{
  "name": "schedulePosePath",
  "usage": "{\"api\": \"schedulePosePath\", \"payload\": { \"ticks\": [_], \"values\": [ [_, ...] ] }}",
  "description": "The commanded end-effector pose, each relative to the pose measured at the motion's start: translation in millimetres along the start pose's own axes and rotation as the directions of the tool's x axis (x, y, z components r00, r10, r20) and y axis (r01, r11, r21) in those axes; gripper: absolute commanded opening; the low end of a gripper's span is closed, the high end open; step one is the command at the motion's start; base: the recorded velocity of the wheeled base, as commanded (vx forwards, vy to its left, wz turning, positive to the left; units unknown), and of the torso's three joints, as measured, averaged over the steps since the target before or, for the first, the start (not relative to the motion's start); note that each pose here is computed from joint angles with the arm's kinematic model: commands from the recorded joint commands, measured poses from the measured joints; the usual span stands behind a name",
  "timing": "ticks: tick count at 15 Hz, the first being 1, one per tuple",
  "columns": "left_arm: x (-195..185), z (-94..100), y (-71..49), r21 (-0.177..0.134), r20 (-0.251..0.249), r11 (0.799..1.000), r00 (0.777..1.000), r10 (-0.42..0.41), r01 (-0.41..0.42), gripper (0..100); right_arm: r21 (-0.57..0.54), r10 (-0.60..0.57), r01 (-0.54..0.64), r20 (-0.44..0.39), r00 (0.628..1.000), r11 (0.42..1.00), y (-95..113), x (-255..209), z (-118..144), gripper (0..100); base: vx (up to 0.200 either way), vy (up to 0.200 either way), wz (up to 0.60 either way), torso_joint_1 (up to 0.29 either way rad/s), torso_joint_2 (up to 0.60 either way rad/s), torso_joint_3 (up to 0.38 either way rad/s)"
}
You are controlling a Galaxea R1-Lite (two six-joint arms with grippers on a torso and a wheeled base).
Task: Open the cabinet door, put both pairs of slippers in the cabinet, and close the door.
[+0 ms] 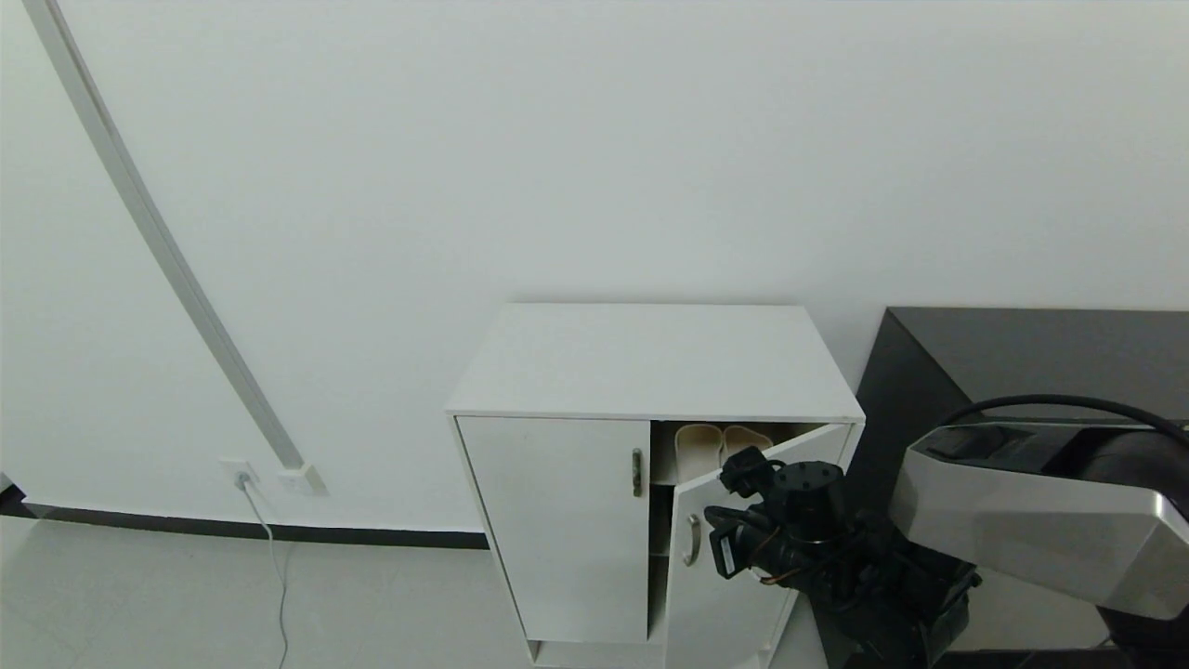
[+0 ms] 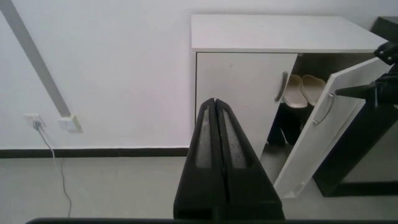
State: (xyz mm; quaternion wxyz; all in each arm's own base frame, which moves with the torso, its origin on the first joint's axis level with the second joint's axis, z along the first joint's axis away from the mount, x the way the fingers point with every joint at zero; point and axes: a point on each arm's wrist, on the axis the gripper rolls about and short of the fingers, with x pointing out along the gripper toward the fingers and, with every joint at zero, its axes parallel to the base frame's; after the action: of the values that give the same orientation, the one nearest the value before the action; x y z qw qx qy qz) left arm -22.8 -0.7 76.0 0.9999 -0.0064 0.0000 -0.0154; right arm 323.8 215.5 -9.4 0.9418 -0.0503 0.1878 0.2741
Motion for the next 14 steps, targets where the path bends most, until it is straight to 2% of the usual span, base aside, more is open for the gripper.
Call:
{"api": "schedulePosePath", "payload": {
  "ticks": [1,10,14],
  "values": [
    [0.0,-0.1,0.0,0.000,0.000,1.000,1.000,0.000,0.000,0,0.002,-0.005,0.005,0.000,1.000,1.000,-2.0,8.5,-2.7,0,0.000,0.000,0.00,0.000,0.00,0.000],
    [0.0,-0.1,0.0,-0.001,0.000,1.000,1.000,0.000,0.000,0,0.015,-0.032,0.032,0.008,0.999,0.999,-13.8,30.5,11.4,0,0.000,0.000,0.00,0.000,0.00,0.000],
    [0.0,-0.1,0.0,-0.001,0.000,1.000,1.000,0.000,0.000,0,0.019,-0.042,0.042,0.005,0.999,0.999,-17.9,36.9,9.9,0,0.000,0.000,0.00,0.000,0.00,0.000]
  ]
}}
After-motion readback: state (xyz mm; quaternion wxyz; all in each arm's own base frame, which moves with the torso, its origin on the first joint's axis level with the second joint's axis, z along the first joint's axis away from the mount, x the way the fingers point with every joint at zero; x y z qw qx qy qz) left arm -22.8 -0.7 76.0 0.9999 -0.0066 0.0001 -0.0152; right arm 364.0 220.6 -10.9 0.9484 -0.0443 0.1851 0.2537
